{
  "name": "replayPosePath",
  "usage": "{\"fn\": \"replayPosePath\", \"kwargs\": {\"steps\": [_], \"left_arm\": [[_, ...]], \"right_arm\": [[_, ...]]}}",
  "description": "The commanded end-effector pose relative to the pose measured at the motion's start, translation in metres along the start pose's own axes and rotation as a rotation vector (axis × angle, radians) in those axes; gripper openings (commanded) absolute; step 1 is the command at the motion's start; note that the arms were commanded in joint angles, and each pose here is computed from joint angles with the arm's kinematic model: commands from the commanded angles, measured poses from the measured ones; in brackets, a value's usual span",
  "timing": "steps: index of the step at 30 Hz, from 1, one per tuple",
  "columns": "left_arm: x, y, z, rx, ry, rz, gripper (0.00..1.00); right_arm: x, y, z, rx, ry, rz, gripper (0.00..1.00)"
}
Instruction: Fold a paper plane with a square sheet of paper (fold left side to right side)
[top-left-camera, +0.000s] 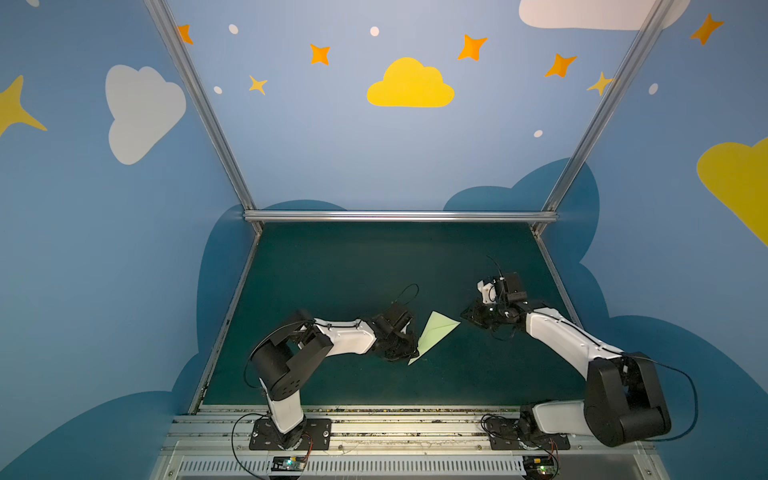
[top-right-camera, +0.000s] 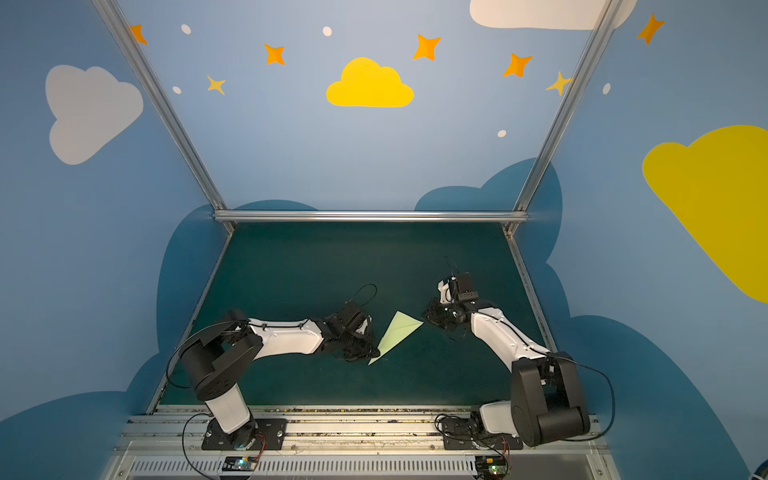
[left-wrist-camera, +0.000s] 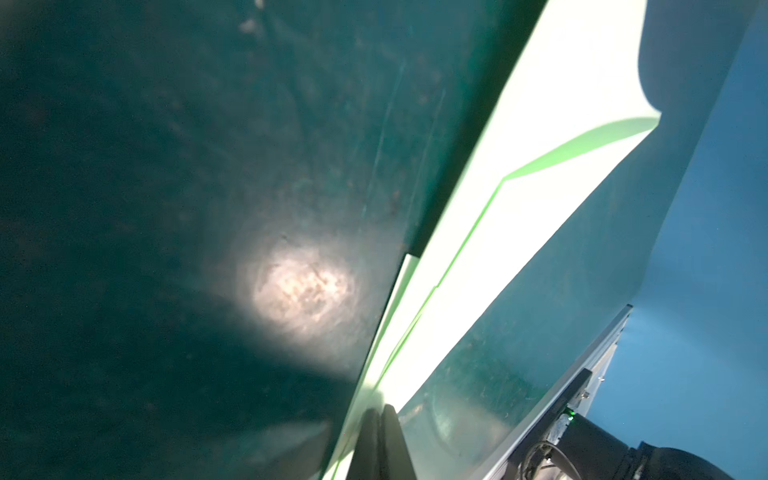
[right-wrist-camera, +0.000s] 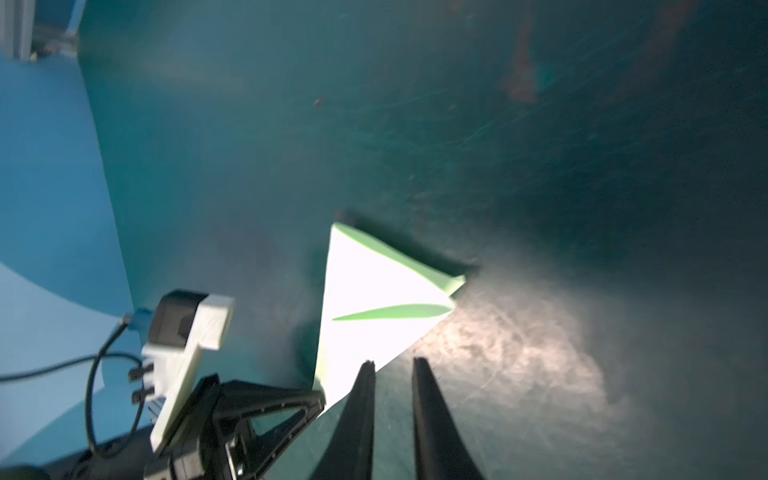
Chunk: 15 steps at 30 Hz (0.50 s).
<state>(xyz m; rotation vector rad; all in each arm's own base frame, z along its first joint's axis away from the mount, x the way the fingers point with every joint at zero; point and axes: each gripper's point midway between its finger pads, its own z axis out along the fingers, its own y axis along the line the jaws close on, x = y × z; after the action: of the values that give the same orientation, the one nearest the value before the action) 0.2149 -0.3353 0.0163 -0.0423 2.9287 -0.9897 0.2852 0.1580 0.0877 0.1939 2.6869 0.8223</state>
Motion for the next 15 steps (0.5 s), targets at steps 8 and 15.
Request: {"fn": "replayPosePath", "kwargs": {"steps": [8,15], "left_arm": [[0.015,0.044,-0.003,-0.204,0.053,0.046,0.03],[0.016,0.05,-0.001,-0.222,0.057,0.048,0.03]], "right_arm": [[0.038,0.001,0.012,0.097,0.089,-0.198,0.0],[0.05,0.003,0.032,0.12,0.165,-0.214,0.0]]}}
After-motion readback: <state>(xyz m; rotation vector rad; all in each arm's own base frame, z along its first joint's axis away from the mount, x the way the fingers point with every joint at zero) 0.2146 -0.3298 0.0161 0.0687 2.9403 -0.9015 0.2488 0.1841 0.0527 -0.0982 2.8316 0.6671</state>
